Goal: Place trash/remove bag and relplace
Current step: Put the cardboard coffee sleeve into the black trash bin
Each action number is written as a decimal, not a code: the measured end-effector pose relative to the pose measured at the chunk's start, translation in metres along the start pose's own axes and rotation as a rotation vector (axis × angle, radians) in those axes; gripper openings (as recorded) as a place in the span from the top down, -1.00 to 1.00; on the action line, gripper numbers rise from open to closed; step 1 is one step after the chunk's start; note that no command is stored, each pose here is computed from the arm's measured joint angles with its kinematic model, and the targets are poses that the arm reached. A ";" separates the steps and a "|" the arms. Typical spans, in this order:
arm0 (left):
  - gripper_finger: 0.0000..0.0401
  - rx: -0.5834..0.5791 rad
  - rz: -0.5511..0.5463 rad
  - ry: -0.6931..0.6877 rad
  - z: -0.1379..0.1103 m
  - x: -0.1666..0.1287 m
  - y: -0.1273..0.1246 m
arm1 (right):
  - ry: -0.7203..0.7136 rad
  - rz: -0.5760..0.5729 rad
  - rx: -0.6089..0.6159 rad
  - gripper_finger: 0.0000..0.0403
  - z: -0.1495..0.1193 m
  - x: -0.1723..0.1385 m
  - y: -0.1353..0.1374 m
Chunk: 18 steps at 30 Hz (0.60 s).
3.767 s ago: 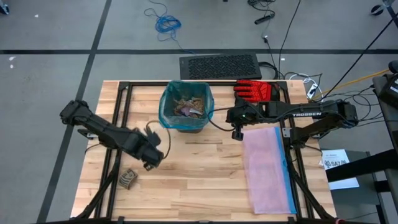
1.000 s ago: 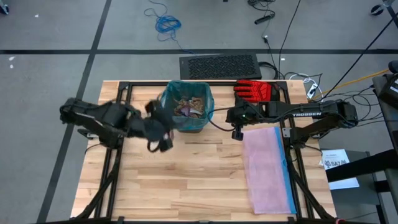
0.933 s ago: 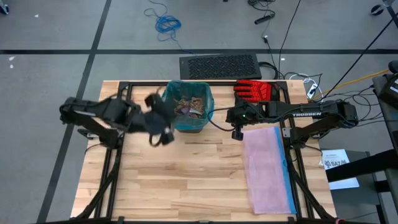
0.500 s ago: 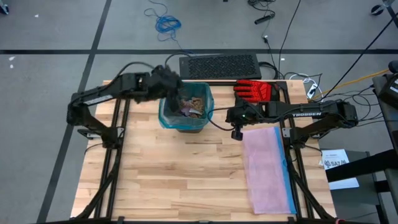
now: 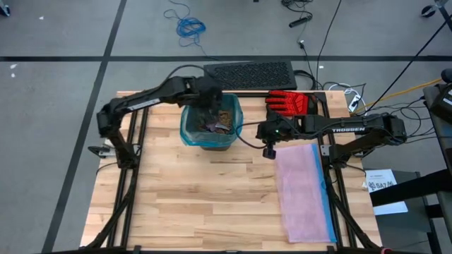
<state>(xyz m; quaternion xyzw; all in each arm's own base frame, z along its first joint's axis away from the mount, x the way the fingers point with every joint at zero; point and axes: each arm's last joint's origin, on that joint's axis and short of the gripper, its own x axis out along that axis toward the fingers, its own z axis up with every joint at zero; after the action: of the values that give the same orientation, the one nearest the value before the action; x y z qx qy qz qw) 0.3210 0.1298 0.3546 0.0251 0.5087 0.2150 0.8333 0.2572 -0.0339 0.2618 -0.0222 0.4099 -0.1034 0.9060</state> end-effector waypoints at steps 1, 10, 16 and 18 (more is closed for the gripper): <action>1.00 0.001 -0.007 0.012 0.001 0.006 0.000 | 0.005 0.000 -0.003 1.00 -0.001 0.000 0.000; 0.93 0.101 -0.028 0.082 0.004 0.035 -0.008 | 0.019 -0.003 -0.012 1.00 -0.002 0.000 -0.001; 0.64 0.133 -0.034 0.070 0.004 0.031 -0.013 | 0.020 -0.005 -0.025 1.00 -0.002 0.000 -0.002; 0.54 0.137 -0.035 0.065 0.006 0.025 -0.013 | 0.021 -0.004 -0.026 1.00 -0.002 0.000 -0.002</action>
<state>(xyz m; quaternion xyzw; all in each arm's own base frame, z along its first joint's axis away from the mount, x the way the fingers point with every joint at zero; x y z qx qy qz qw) 0.3401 0.1284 0.3326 0.0660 0.5492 0.1660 0.8164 0.2555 -0.0359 0.2606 -0.0336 0.4205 -0.1003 0.9011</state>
